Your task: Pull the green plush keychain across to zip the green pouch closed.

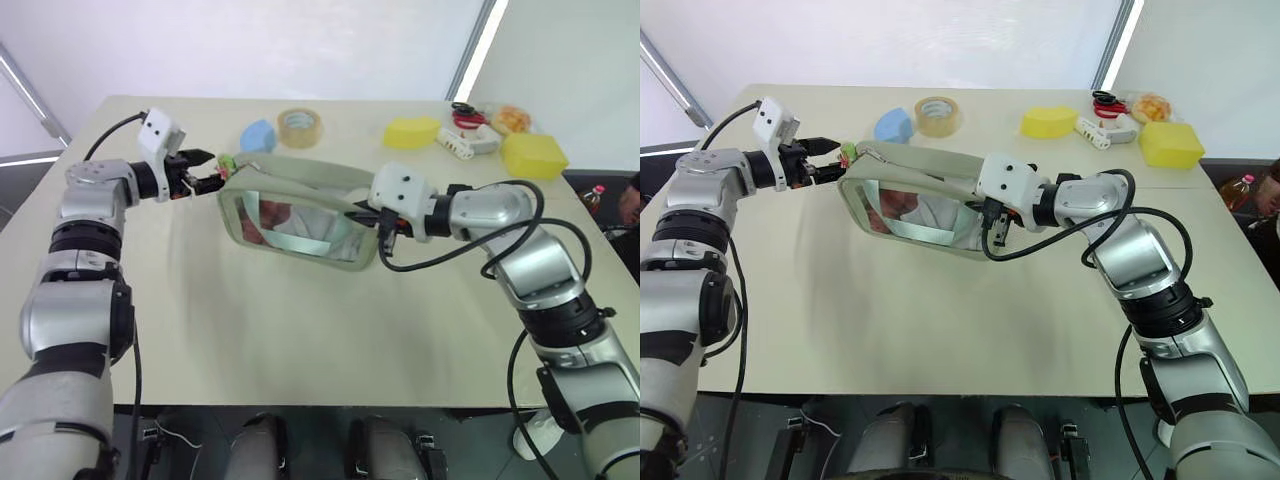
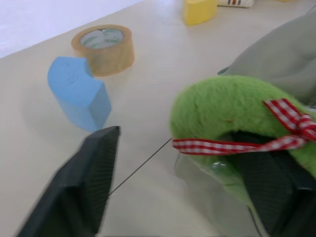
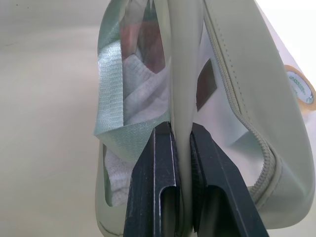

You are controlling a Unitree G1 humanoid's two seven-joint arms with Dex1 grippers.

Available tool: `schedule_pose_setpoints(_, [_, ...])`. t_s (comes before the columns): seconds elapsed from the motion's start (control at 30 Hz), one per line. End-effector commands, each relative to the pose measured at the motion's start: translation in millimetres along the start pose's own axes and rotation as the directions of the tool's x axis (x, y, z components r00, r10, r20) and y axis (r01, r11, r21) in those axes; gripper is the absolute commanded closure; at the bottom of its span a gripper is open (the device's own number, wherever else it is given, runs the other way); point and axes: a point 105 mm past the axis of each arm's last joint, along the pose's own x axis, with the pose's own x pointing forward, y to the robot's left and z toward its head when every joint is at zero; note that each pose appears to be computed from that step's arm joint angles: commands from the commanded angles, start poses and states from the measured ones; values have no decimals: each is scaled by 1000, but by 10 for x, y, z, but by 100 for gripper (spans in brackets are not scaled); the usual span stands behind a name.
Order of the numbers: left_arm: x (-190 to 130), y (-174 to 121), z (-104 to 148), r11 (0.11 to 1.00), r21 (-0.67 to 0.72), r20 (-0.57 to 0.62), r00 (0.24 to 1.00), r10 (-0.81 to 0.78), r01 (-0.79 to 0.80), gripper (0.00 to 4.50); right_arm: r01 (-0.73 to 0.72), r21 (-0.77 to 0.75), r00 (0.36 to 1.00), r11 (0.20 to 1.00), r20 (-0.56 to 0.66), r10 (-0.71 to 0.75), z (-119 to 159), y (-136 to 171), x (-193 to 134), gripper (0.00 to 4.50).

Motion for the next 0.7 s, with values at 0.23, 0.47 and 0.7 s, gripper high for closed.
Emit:
schedule_pose_setpoints(0.23, [-213,101,464,1000,19,130,991,3,-5,447,52,-126,996,991,-65,-61,-104,-153,-39,450])
schedule_pose_setpoints(0.47, [-364,-44,909,990,7,251,958,-135,138,447,79,-180,993,981,-74,-94,-145,-323,-50,450])
schedule_pose_setpoints(0.7, [2,-478,901,953,95,200,932,-302,289,447,79,-175,995,981,-47,-89,-93,-329,25,450])
